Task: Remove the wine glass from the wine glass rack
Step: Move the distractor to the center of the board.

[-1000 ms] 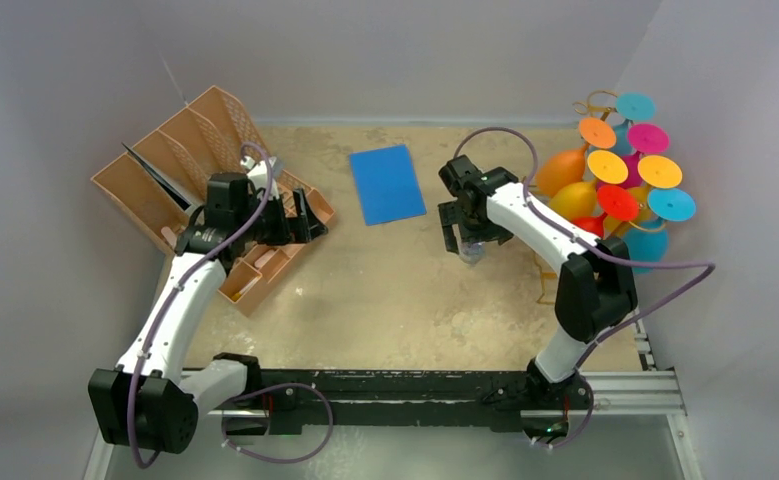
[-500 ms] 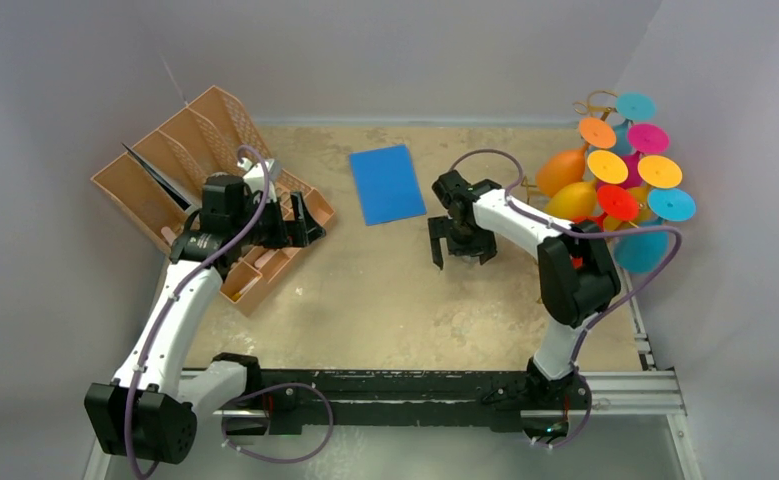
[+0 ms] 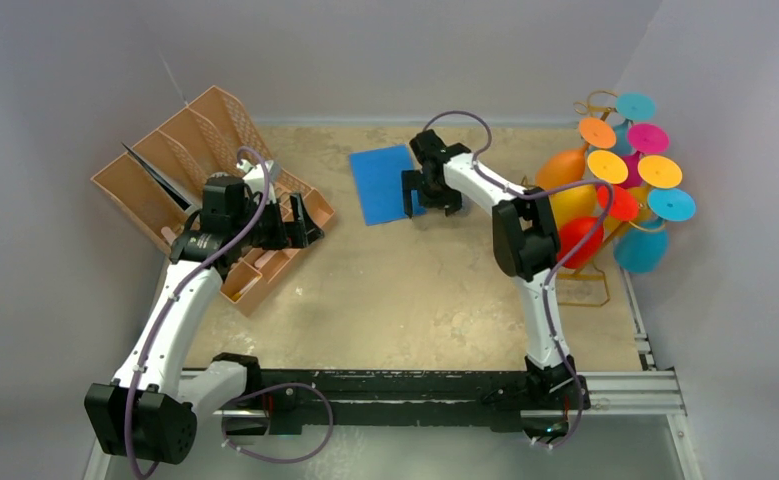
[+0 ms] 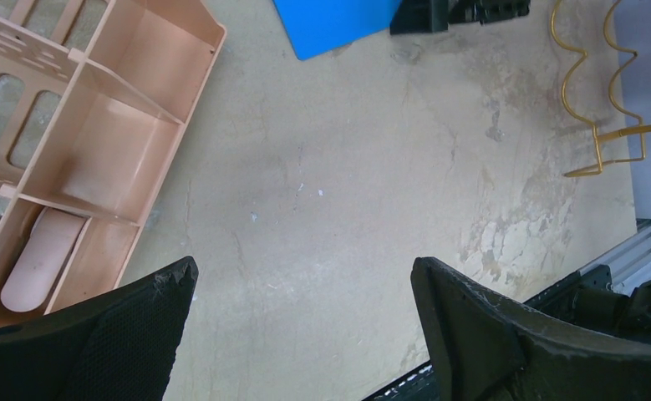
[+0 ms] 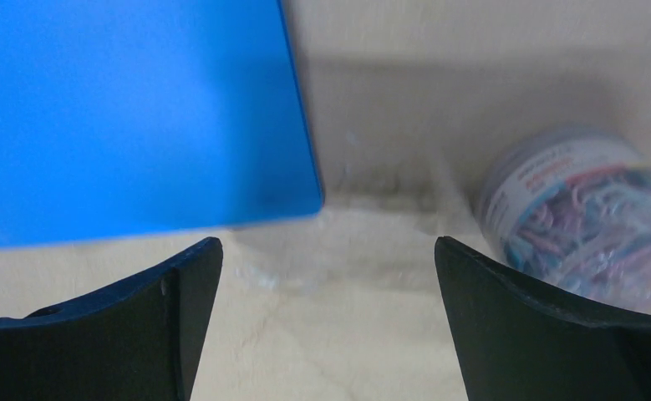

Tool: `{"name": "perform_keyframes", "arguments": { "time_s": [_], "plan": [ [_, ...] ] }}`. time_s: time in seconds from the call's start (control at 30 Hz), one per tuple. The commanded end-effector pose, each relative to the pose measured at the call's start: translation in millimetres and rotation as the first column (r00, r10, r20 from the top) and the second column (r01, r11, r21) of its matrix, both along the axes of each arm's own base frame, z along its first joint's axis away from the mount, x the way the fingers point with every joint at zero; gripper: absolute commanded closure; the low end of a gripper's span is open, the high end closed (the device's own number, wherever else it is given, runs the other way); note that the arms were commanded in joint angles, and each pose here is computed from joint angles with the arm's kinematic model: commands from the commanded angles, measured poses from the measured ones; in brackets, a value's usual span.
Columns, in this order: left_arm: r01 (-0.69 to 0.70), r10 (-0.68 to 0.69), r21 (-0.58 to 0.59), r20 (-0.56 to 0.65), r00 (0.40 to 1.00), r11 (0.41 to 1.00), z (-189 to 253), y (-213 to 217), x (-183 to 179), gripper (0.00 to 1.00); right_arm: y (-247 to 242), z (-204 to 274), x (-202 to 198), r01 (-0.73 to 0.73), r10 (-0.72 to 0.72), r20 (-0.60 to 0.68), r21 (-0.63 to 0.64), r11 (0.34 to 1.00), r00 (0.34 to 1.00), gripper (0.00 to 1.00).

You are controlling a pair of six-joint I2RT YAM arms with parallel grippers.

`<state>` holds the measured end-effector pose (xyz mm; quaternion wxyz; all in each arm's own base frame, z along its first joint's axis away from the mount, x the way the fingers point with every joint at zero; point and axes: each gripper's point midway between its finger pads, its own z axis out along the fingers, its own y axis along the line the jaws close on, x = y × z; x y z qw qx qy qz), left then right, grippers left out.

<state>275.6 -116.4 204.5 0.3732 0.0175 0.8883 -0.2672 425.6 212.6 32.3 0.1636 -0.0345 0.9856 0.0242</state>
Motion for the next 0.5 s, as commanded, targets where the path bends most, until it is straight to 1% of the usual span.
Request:
{"name": "perform_keyframes", "arguments": {
  "time_s": [0.0, 0.13, 0.23, 0.3, 0.33, 0.47],
  "plan": [
    [-0.003, 0.003, 0.015, 0.041, 0.999, 1.000, 6.6, 3.7, 1.7, 0.02, -3.0, 32.2, 26.9, -0.081, 0.082, 0.060, -0.027, 0.996, 0.995, 0.01],
    [-0.001, 0.000, 0.012, 0.042, 0.999, 1.000, 7.0, 3.1, 1.7, 0.02, 9.6, 78.5, 4.0, -0.154, 0.148, 0.094, 0.062, 0.986, 0.985, 0.01],
    [0.003, -0.004, 0.007, 0.038, 0.999, 1.000, 6.3, 2.1, 1.0, 0.02, 12.5, 113.5, -31.7, -0.220, 0.207, 0.131, 0.091, 0.971, 0.969, 0.01],
    [0.005, -0.006, 0.004, 0.034, 0.999, 1.000, 5.5, 1.8, 1.0, 0.02, 13.8, 127.2, -59.6, -0.265, 0.251, 0.138, 0.091, 0.960, 0.958, 0.01],
    [0.005, -0.005, 0.004, 0.033, 0.999, 1.000, 5.4, 1.7, 1.1, 0.02, 11.9, 132.1, -72.0, -0.279, 0.267, 0.148, 0.071, 0.958, 0.952, 0.02],
    [0.004, -0.005, 0.005, 0.033, 0.999, 1.000, 5.2, 2.0, 1.0, 0.02, -0.5, 138.6, -119.6, -0.292, 0.286, 0.172, 0.009, 0.957, 0.943, 0.02]
  ]
}}
